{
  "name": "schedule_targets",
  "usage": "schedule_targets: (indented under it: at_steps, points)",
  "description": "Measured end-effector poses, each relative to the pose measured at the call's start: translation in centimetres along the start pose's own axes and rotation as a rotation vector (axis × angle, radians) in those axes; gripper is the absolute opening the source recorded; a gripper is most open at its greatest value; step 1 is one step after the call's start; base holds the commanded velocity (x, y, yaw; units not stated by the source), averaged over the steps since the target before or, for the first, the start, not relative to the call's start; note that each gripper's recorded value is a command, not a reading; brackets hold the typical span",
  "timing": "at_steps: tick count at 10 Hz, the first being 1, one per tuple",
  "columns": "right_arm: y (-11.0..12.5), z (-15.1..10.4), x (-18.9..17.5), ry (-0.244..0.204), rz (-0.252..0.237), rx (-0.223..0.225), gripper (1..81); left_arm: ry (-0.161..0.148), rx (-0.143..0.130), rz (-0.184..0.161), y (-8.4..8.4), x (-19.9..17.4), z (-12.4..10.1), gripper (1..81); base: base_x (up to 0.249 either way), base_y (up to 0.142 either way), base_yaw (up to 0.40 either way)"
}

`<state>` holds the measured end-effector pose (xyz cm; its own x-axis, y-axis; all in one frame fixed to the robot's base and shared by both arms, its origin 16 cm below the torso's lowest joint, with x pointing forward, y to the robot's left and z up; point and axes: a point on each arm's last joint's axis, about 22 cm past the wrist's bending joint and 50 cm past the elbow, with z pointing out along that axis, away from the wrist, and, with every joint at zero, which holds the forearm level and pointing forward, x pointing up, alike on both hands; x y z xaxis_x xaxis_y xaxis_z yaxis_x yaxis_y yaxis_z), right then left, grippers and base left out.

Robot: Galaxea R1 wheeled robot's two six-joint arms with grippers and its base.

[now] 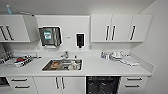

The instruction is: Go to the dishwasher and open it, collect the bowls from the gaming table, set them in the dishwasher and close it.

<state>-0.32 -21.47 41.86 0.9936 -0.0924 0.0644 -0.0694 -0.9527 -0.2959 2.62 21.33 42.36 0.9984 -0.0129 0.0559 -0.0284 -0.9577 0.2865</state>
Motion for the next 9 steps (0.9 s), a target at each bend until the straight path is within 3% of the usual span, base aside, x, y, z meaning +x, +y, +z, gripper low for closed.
schedule_targets:
  at_steps: [6,7,9]
  points:
    - [-0.2,0.0,-1.3,-0.016,0.007,0.000,81.1,0.008,0.011,-0.001,-0.9,0.4,-0.3,81.1,0.000,0.000,0.354]
    - [-0.1,0.1,-0.2,-0.003,0.014,-0.002,81.1,-0.009,0.011,-0.004,-0.9,-0.6,-0.2,81.1,0.000,0.000,0.357]
    - [-0.3,0.3,-0.8,-0.016,0.008,-0.023,81.1,-0.006,0.011,-0.004,-0.9,-0.5,-0.2,81.1,0.000,0.000,0.357]
